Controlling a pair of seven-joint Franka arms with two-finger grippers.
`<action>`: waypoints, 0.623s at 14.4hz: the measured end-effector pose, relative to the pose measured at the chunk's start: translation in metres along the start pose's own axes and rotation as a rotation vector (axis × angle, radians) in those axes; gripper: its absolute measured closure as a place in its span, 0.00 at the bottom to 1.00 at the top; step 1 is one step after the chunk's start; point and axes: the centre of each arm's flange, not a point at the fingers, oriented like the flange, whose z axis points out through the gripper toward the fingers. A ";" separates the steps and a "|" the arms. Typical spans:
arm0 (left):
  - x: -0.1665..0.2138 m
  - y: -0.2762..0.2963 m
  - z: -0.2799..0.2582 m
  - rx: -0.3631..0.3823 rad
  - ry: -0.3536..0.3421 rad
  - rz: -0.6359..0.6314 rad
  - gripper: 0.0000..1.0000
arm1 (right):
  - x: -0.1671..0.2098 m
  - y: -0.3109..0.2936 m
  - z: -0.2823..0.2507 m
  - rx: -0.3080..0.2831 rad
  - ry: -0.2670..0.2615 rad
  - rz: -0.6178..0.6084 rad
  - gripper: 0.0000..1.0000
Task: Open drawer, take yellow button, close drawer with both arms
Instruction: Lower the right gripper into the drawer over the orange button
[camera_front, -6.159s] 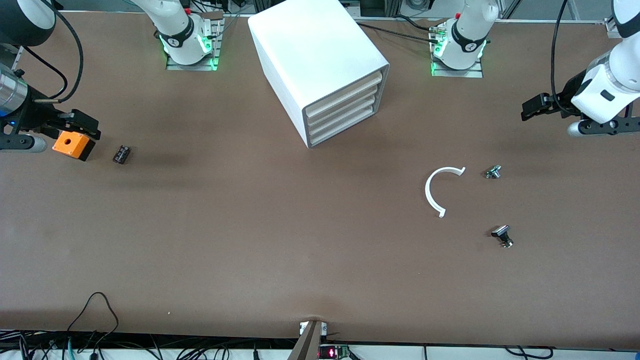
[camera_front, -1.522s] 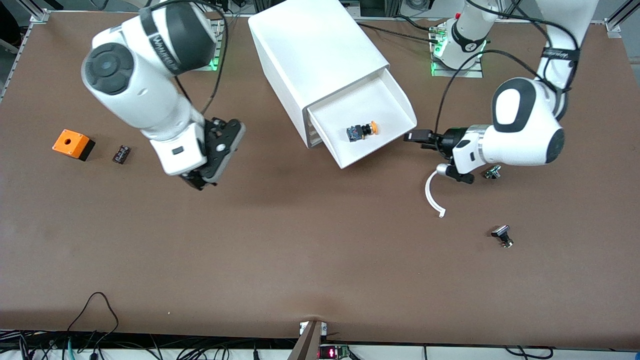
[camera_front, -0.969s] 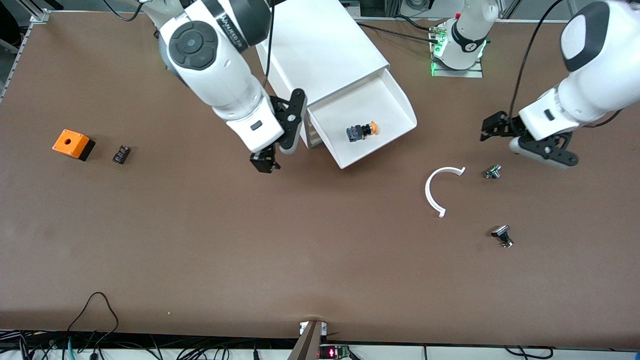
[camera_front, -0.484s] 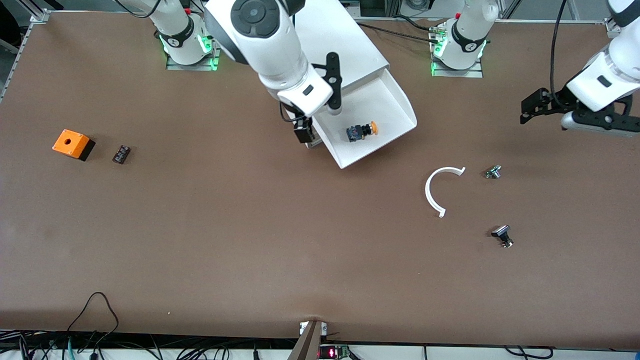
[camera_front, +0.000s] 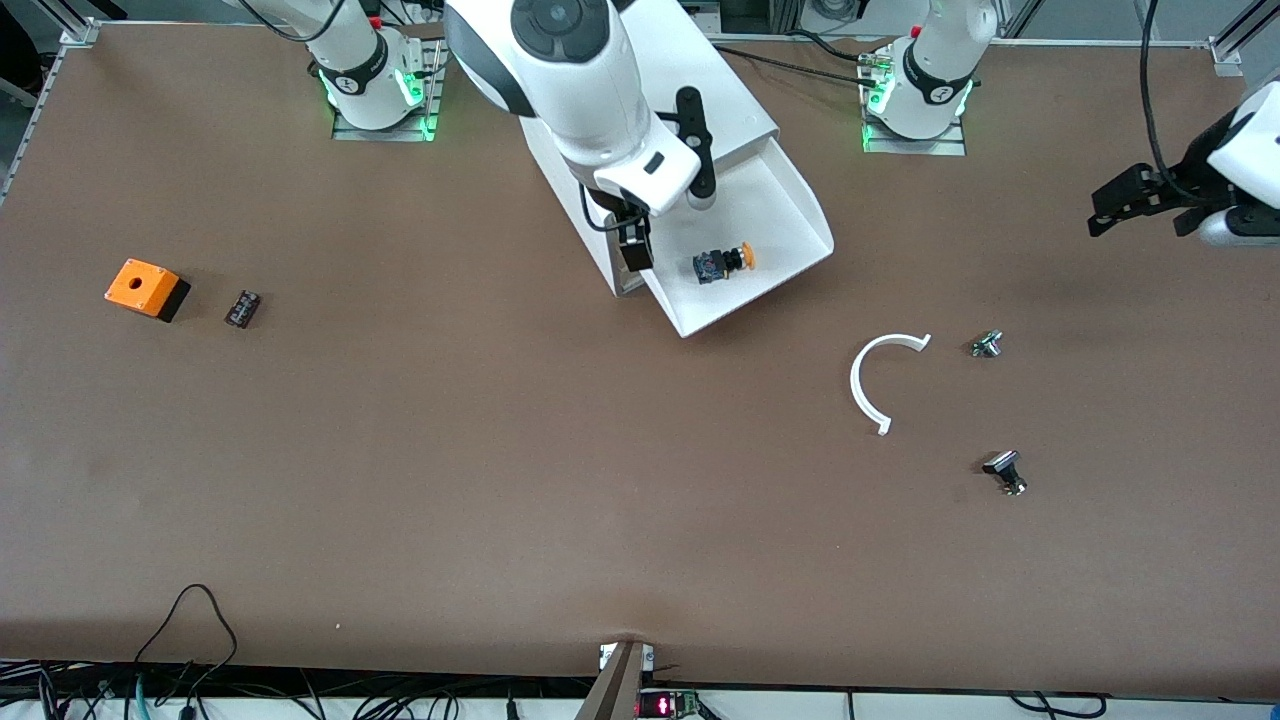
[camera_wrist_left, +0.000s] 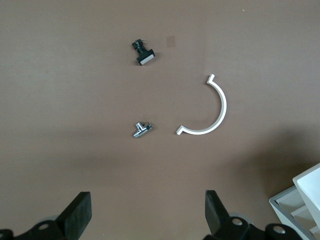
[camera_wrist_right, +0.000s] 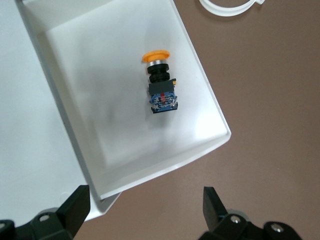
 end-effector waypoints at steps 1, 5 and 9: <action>0.001 -0.002 -0.001 0.000 0.002 -0.003 0.00 | 0.006 0.001 0.013 0.011 -0.008 -0.006 0.00; 0.019 -0.002 -0.003 -0.004 0.011 -0.008 0.00 | 0.035 0.000 0.059 0.017 -0.053 -0.035 0.00; 0.027 0.006 -0.003 -0.005 0.014 -0.007 0.00 | 0.057 0.001 0.077 -0.036 -0.042 -0.057 0.00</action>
